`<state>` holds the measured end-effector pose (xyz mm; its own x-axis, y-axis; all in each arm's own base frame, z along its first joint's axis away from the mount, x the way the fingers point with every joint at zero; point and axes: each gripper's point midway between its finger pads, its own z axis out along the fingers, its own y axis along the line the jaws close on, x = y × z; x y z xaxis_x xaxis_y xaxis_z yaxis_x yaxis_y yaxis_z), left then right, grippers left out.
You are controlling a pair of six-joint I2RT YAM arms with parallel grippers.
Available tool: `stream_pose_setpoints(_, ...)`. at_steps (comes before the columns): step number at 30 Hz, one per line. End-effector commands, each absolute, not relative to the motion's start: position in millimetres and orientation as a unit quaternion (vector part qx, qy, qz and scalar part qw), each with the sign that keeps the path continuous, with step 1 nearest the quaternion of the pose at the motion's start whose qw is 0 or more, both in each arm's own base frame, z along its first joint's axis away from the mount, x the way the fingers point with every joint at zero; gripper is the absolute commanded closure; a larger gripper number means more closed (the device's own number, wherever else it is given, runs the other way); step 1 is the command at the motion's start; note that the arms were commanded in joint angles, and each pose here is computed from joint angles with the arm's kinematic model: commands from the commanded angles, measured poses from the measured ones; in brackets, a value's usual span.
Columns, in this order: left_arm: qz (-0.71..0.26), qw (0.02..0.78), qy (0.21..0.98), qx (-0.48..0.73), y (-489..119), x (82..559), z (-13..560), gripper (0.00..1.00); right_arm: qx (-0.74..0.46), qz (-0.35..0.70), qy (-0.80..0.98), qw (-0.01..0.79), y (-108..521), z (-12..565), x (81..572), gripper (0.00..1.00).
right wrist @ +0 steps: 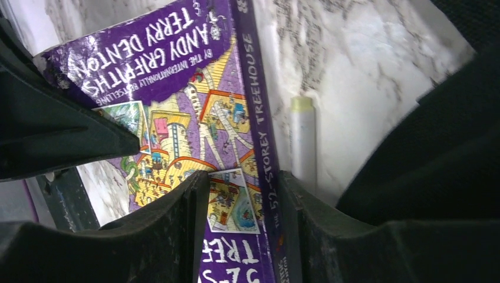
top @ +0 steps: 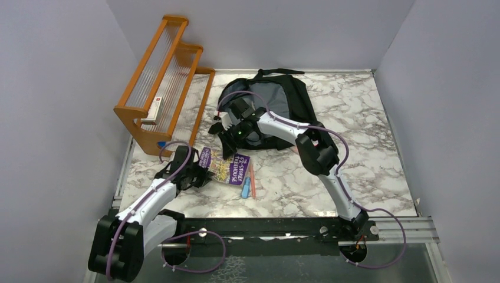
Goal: Pack the student bag
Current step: Pick up the book from the center of the board.
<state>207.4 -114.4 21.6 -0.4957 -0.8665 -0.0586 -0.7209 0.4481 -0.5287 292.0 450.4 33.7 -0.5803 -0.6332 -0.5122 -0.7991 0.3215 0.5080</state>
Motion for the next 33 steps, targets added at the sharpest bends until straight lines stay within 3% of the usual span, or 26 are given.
stream_pose_setpoints(1,-0.127,0.12,0.851,-0.496,-93,169,-31,1.0,-0.4,0.391,0.826,-0.072,427,-4,214,0.53)
stream_pose_setpoints(18,-0.131,0.125,0.855,-0.487,-96,172,-32,1.0,-0.385,0.523,0.758,-0.055,448,76,210,0.98)
stream_pose_setpoints(22,-0.14,0.132,0.855,-0.482,-98,176,-30,1.0,-0.385,0.525,0.758,-0.042,448,83,211,0.99)
stream_pose_setpoints(24,-0.146,0.137,0.855,-0.479,-99,178,-27,0.91,-0.384,0.52,0.763,-0.027,449,87,215,0.99)
stream_pose_setpoints(33,-0.187,0.164,0.853,-0.459,-109,195,3,0.33,-0.374,0.462,0.801,0.076,440,95,245,0.99)
